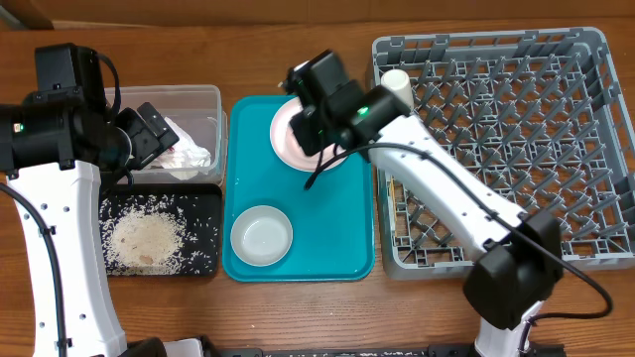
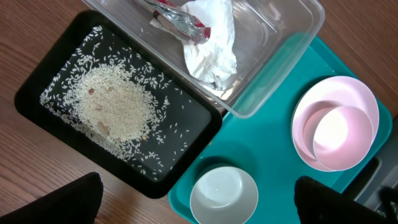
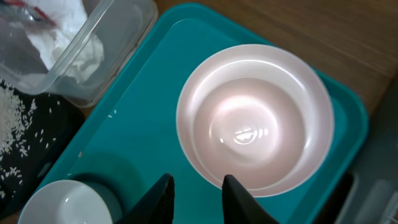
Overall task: Sort waste into correct bins and load items into the dishwasher
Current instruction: 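Lower the right gripper and grasp the pink bowl on the plate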
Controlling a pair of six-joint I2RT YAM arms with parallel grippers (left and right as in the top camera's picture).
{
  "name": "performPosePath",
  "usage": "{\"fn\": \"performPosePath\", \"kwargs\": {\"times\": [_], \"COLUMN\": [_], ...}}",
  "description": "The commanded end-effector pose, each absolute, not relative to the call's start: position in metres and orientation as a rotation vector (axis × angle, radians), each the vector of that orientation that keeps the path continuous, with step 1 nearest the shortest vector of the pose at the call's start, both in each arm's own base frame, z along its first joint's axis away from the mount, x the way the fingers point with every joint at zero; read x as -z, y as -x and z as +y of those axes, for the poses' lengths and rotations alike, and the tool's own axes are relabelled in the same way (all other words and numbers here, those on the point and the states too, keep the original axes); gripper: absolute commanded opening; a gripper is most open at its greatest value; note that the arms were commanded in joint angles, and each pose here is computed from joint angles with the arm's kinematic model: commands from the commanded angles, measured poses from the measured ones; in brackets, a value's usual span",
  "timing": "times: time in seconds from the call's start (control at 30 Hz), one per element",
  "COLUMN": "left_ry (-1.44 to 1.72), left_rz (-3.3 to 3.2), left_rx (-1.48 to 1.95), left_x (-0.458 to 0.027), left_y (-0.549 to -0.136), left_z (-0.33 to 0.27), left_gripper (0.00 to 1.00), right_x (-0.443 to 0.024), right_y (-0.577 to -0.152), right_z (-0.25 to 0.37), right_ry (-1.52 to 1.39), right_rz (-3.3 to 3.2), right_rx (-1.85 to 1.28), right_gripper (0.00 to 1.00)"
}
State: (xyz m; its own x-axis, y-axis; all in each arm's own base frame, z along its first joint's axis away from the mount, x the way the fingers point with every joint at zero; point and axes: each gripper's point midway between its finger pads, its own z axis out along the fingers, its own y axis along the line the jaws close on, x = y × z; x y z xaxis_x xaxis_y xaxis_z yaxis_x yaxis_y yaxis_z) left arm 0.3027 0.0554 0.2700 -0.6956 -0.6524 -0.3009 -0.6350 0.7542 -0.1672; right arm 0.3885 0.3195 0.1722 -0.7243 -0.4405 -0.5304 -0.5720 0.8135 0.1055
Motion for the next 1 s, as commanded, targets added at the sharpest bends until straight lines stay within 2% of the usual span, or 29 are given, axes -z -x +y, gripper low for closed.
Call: {"fn": "performPosePath", "kwargs": {"times": [0.0,0.1,0.33,0.87,0.97], "left_ry": [0.998,0.998,0.998,0.999,0.998], "left_rz": [2.592,2.592,2.593,2.593,2.592], "left_rx": [0.061,0.061,0.061,0.061,0.061], "left_x": [-0.274,-0.274,-0.274,-0.274,-0.274], "left_y": [-0.305,-0.305,-0.305,-0.305,-0.305], "left_z": [0.059,0.059,0.059,0.059,0.059], "left_gripper": [1.0,1.0,1.0,1.0,1.0], "right_x": [-0.139,-0.116,-0.076,-0.042,-0.037], "right_y": [-0.38,-0.378,-0.384,-0.396,-0.394], "right_z": [0.332,0.337,0.34,0.348,0.347], "right_ry": [0.798,0.822,0.847,0.897,0.901], "right_rz": [2.553,2.587,2.631,2.608,2.62], "right_rx": [-0.331,-0.315,-0.272,-0.252,-0.246], "right_gripper": [0.3,0.33,0.34,0.37,0.33]}}
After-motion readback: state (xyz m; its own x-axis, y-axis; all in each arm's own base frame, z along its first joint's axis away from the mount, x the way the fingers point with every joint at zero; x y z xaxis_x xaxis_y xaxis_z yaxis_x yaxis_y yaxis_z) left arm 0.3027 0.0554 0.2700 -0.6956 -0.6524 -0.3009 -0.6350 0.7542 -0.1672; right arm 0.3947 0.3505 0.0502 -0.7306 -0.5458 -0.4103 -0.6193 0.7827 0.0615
